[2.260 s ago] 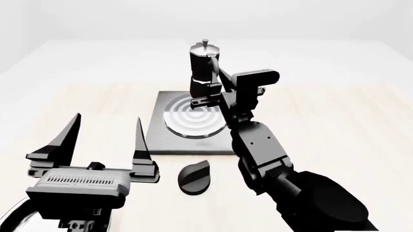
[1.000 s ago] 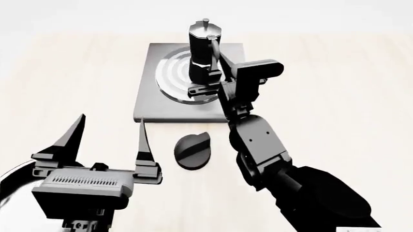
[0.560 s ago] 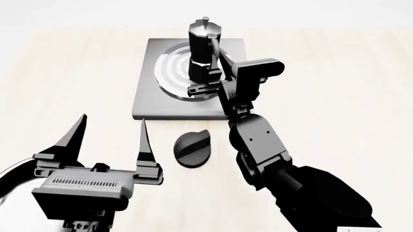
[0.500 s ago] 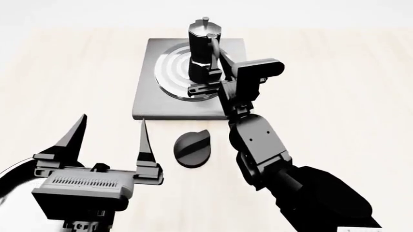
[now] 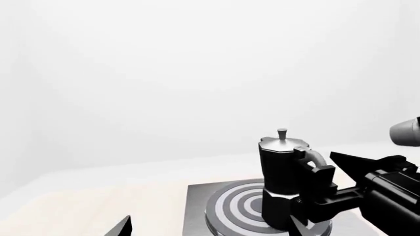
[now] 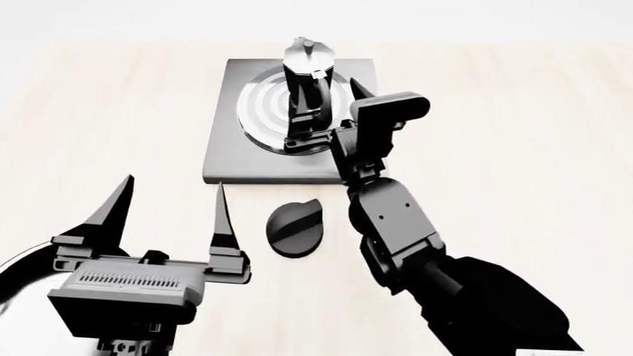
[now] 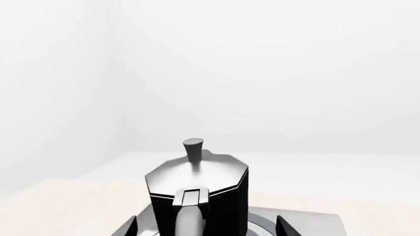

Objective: Turn on the stove and put the moka pot on it.

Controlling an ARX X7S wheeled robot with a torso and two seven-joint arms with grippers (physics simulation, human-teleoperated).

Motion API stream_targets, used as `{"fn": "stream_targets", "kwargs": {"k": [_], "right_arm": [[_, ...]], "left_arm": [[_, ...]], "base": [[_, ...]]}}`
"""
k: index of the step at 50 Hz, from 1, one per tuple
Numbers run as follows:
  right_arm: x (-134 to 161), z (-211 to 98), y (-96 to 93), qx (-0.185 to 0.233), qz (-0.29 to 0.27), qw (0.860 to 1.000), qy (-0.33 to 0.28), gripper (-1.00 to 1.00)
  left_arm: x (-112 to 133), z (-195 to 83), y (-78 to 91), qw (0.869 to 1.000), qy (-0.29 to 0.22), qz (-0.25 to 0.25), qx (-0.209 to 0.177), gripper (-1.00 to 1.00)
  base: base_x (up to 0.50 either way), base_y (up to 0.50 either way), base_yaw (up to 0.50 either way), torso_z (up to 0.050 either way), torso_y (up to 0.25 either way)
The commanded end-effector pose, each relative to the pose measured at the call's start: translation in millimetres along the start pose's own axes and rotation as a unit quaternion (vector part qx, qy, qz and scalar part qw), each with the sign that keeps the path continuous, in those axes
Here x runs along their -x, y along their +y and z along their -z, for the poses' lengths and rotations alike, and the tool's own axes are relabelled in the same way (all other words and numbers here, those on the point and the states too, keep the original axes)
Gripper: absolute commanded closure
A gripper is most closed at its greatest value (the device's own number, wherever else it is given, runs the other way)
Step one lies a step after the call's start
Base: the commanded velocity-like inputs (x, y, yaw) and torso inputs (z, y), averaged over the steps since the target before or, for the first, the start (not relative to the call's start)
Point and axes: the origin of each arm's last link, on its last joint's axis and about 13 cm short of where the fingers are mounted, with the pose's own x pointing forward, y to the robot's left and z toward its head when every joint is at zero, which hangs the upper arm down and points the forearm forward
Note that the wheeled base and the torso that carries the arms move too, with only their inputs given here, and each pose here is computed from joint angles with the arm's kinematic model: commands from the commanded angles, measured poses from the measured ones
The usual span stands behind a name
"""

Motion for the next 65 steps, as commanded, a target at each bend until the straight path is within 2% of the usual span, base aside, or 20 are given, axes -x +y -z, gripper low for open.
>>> {"fn": "stream_targets", "kwargs": {"k": [1, 15, 24, 28, 33, 38, 39, 41, 44, 46, 50, 52, 54, 55, 59, 61, 62, 65], "right_arm": [[0.4, -0.9, 4.8, -0.002, -0.012, 1.0, -0.01, -1.0], [-5.9, -19.2, 5.3, -0.022, -0.012, 0.997, -0.071, -1.0], [8.1, -60.6, 3.7, -0.027, -0.023, 0.991, -0.126, -1.0], [15.6, -94.0, 6.1, -0.03, -0.029, 0.985, -0.166, -1.0], [20.2, -116.5, 7.5, -0.029, -0.029, 0.981, -0.19, -1.0], [26.9, -152.3, 8.8, -0.005, -0.006, 0.976, -0.219, -1.0], [28.2, -157.2, 8.6, -0.011, -0.007, 0.975, -0.223, -1.0], [31.0, -167.6, 8.7, 0.016, 0.006, 0.972, -0.233, -1.0], [37.7, -185.4, 7.6, 0.031, 0.022, 0.967, -0.252, -1.0], [43.9, -195.3, 5.4, 0.028, 0.031, 0.965, -0.258, -1.0], [55.5, -209.4, 1.2, 0.068, 0.06, 0.956, -0.28, -1.0], [60.2, -215.2, -0.1, 0.063, 0.063, 0.955, -0.284, -1.0], [64.6, -221.2, -1.6, 0.081, 0.075, 0.95, -0.293, -1.0], [69.0, -227.2, -1.9, 0.071, 0.076, 0.949, -0.297, -1.0], [82.5, -242.4, -3.2, 0.097, 0.097, 0.937, -0.322, -1.0], [87.7, -250.0, -3.8, 0.078, 0.1, 0.935, -0.33, -1.0], [93.3, -255.4, -4.0, 0.1, 0.108, 0.928, -0.342, -1.0], [105.0, -263.3, -4.4, 0.102, 0.118, 0.923, -0.351, -1.0]], "left_arm": [[-0.4, 0.0, -0.2, 1.0, 0.0, 0.0, 0.001, -1.0], [-7.6, -6.9, 1.9, 1.0, -0.009, -0.009, -0.005, -1.0], [-22.2, -23.8, 8.7, 0.999, -0.033, -0.023, -0.023, -1.0], [-32.8, -33.7, 12.3, 0.998, -0.048, -0.029, -0.034, -1.0], [-39.4, -42.8, 16.1, 0.996, -0.062, -0.035, -0.047, -1.0], [-53.6, -66.3, 21.0, 0.991, -0.104, -0.038, -0.074, -1.0], [-55.3, -68.5, 21.5, 0.991, -0.107, -0.039, -0.075, -1.0], [-58.4, -74.6, 22.9, 0.988, -0.125, -0.038, -0.078, -1.0], [-62.6, -81.3, 25.3, 0.987, -0.137, -0.039, -0.078, -1.0], [-64.5, -85.3, 26.4, 0.985, -0.147, -0.037, -0.082, -1.0], [-65.3, -93.4, 28.3, 0.982, -0.162, -0.04, -0.084, -1.0], [-64.6, -97.4, 28.3, 0.981, -0.171, -0.039, -0.086, -1.0], [-64.1, -101.0, 28.5, 0.98, -0.176, -0.04, -0.089, -1.0], [-63.7, -103.5, 28.7, 0.979, -0.181, -0.04, -0.09, -1.0], [-63.2, -114.2, 29.2, 0.975, -0.195, -0.041, -0.095, -1.0], [-62.0, -118.4, 29.2, 0.974, -0.201, -0.041, -0.097, -1.0], [-61.8, -122.2, 29.7, 0.973, -0.207, -0.04, -0.097, -1.0], [-60.6, -124.1, 31.1, 0.972, -0.211, -0.042, -0.099, -1.0]], "base": [[0.0, 0.0, 0.0, 0.0, 0.0], [0.0, 0.0, 0.0, 0.0, 0.0], [0.0, 0.0, 0.0, 0.0, 0.0], [0.0, 0.0, 0.0, 0.0, 0.0], [0.0, 0.0, 0.0, 0.0, 0.0], [0.0, 0.0, 0.0, 0.0, 0.0], [0.0, 0.0, 0.0, 0.0, 0.0], [0.0, 0.0, 0.0, 0.0, 0.0], [0.0, 0.0, 0.0, 0.0, 0.0], [0.0, 0.0, 0.0, 0.0, 0.0], [0.0, 0.0, 0.0, 0.0, 0.0], [0.0, 0.0, 0.0, 0.0, 0.0], [0.0, 0.0, 0.0, 0.0, 0.0], [0.0, 0.0, 0.0, 0.0, 0.0], [0.0, 0.0, 0.0, 0.0, 0.0], [0.0, 0.0, 0.0, 0.0, 0.0], [0.0, 0.0, 0.0, 0.0, 0.0], [0.0, 0.0, 0.0, 0.0, 0.0]]}}
